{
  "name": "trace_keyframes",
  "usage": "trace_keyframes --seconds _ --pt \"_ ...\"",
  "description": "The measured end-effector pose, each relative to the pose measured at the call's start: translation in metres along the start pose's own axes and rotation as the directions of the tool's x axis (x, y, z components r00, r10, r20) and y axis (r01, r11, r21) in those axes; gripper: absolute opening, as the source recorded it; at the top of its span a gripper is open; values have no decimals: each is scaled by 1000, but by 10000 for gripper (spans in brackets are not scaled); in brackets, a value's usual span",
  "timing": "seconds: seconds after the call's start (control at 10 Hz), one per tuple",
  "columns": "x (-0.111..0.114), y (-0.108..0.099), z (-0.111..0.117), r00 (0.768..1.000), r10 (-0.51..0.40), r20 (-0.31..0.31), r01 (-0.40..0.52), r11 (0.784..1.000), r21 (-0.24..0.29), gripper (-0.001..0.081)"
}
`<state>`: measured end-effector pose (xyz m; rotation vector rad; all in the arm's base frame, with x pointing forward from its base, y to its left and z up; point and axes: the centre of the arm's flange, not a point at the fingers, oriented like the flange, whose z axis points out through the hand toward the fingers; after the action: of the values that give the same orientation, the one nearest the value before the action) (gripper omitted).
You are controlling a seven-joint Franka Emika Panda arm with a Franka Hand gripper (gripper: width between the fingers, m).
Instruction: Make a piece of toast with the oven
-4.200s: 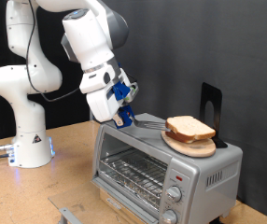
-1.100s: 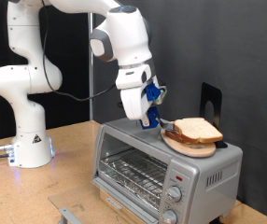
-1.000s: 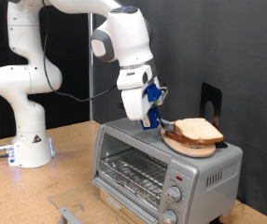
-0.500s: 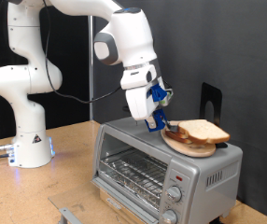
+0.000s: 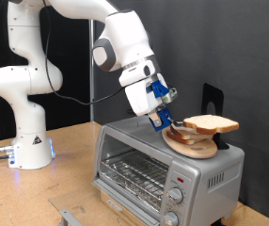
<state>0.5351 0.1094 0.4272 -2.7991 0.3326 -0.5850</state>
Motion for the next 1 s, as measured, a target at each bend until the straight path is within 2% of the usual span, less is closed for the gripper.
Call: trace_keyframes --seconds 0.3,0.7,0.8,1.0 --pt "-14 20 -20 998 -30 55 26 997 72 384" --pt "-47 45 -53 984 -137 113 119 981 152 384" --pt "-46 45 -52 985 -128 114 111 983 149 384" --pt "-48 51 -51 986 -129 105 109 979 174 384"
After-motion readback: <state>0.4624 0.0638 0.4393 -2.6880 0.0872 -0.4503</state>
